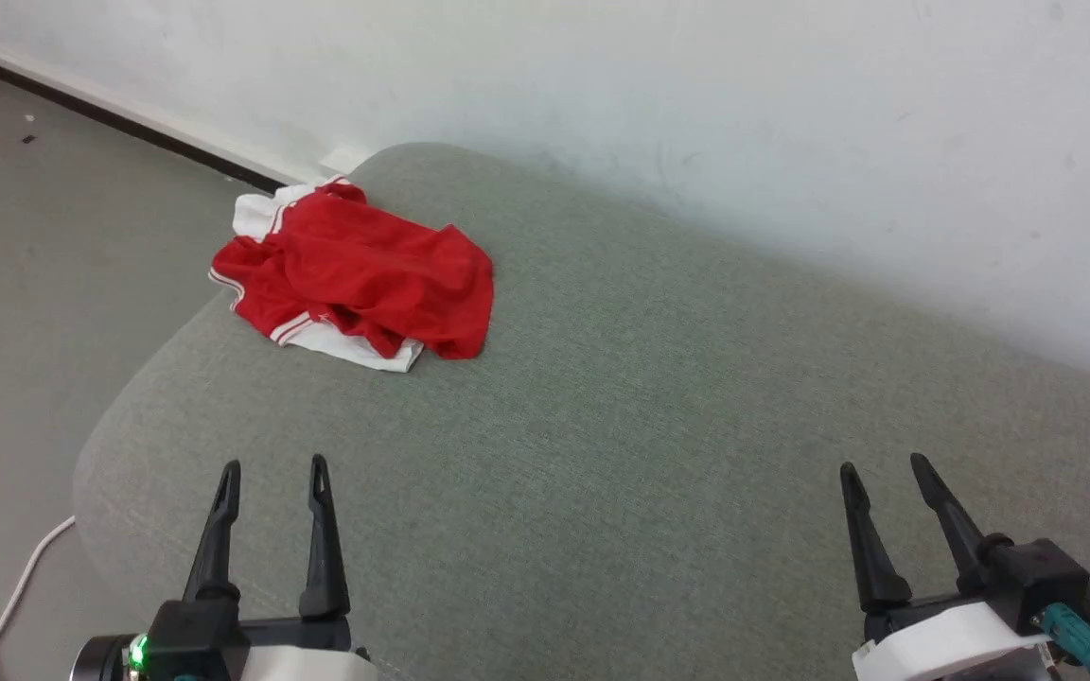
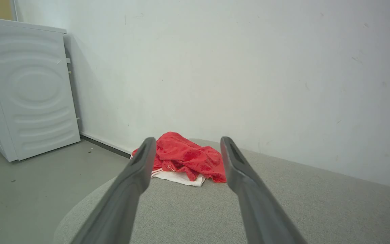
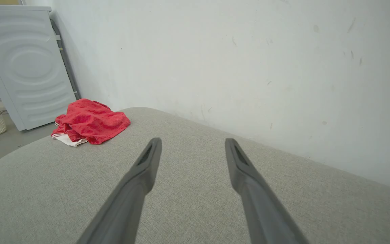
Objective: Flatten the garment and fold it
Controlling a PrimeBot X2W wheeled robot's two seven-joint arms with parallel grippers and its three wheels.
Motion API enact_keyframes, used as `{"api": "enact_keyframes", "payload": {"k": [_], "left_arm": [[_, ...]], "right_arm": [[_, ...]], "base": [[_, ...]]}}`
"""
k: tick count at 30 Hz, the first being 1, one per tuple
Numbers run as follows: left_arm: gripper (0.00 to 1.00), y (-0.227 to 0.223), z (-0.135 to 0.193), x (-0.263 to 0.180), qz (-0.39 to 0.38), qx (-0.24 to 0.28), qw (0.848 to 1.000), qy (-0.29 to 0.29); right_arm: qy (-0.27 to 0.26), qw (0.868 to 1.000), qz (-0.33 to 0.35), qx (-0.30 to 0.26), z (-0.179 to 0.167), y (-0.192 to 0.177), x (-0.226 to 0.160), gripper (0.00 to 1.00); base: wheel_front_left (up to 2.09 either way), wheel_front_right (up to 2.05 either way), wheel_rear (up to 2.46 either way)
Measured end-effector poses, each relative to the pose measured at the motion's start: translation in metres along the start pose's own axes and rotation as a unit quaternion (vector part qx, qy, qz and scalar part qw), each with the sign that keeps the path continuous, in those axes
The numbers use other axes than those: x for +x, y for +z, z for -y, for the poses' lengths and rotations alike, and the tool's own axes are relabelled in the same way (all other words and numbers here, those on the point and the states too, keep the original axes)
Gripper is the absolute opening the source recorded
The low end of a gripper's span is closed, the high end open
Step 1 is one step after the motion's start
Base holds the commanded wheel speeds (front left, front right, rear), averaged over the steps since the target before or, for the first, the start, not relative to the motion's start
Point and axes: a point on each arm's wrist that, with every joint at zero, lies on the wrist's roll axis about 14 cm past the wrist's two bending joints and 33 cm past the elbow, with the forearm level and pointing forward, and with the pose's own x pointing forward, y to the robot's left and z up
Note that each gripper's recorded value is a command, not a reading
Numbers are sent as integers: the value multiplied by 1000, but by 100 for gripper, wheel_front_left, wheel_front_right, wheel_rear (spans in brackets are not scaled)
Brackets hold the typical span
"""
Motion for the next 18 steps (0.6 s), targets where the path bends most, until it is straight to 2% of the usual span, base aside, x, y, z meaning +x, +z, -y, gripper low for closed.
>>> {"api": "enact_keyframes", "payload": {"k": [14,18], "left_arm": [[100,0,-4,-2,-1,3,1000,9],[100,26,-13,8,39,-22,999,24]], "right_arm": [[7,1000,-4,4,-4,-5,2,100],[7,1000,-4,3,-2,-6,3,100]], "base": [[0,0,0],[0,0,0]]}}
